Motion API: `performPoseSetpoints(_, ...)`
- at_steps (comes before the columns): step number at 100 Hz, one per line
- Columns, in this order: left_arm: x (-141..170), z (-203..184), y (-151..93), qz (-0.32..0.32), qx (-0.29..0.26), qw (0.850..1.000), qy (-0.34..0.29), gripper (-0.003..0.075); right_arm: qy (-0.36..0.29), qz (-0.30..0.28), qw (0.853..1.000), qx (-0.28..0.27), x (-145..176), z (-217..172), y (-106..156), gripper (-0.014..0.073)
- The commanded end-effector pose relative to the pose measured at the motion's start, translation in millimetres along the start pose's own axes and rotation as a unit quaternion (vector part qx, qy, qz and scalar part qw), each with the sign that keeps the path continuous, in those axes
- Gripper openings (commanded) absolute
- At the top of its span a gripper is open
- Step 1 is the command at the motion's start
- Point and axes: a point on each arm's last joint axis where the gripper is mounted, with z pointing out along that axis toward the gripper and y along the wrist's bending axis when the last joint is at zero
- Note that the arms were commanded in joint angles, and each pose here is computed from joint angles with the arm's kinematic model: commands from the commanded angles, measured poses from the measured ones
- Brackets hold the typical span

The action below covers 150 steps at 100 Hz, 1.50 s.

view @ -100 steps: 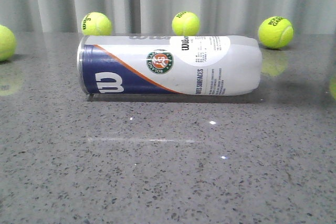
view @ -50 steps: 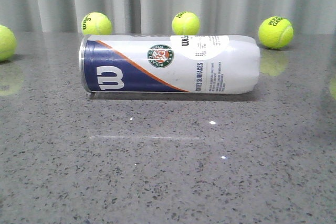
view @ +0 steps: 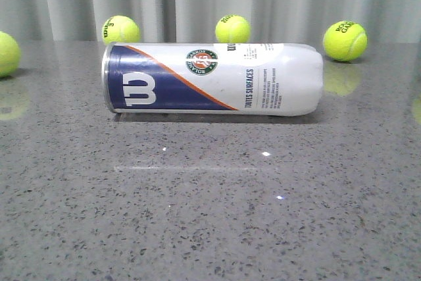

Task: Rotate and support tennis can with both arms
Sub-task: 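Release the can and raise the right gripper away from it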

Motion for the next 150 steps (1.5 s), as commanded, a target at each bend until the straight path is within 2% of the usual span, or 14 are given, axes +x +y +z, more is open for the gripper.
performPoseSetpoints(1,4,-2,0,-0.005,-0.004,0.999,-0.048,-0.0021,-0.07,-0.003,0.997,-0.012,-7,-13,1,-0.0066)
performPoseSetpoints(19,-10,-4,1,0.001,-0.008,0.996,-0.083,-0.0021,-0.095,-0.003,0.995,-0.019,-3,-26,0,-0.0066)
performPoseSetpoints(47,-56,-11,4,0.002,-0.007,0.998,-0.063,-0.0021,-0.094,-0.003,0.995,-0.019,-3,-26,0,-0.0066)
performPoseSetpoints(68,-78,-3,4,-0.008,0.007,0.999,0.053,-0.0021,-0.094,-0.003,0.995,-0.019,-3,-26,0,-0.0066)
performPoseSetpoints(88,-89,18,5,-0.009,0.018,0.985,0.17,-0.0015,-0.094,-0.003,0.995,-0.019,-3,-26,0,-0.0066)
performPoseSetpoints(97,-93,30,5,-0.012,0.023,0.975,0.22,0.0078,-0.094,-0.003,0.995,-0.019,-3,-26,0,-0.0066)
performPoseSetpoints(102,-95,37,4,-0.015,0.026,0.971,0.237,0.0175,-0.094,-0.003,0.995,-0.019,-3,-26,0,-0.0066)
performPoseSetpoints(114,-101,55,4,-0.022,0.03,0.963,0.266,0.0479,-0.094,-0.003,0.995,-0.019,-3,-26,0,-0.0066)
performPoseSetpoints(119,-101,62,4,-0.024,0.031,0.96,0.277,0.0549,-0.094,-0.003,0.995,-0.019,-3,-26,0,-0.0066)
performPoseSetpoints(124,-102,70,3,-0.03,0.034,0.957,0.286,0.0571,-0.094,-0.003,0.995,-0.019,-3,-26,0,-0.0066)
performPoseSetpoints(141,-105,98,-3,-0.09,0.054,0.942,0.318,0.0564,-0.094,-0.003,0.995,-0.019,-3,-26,0,-0.0066)
performPoseSetpoints(150,-109,113,-9,-0.128,0.074,0.926,0.348,0.0564,-0.094,-0.003,0.995,-0.019,-3,-26,0,-0.0066)
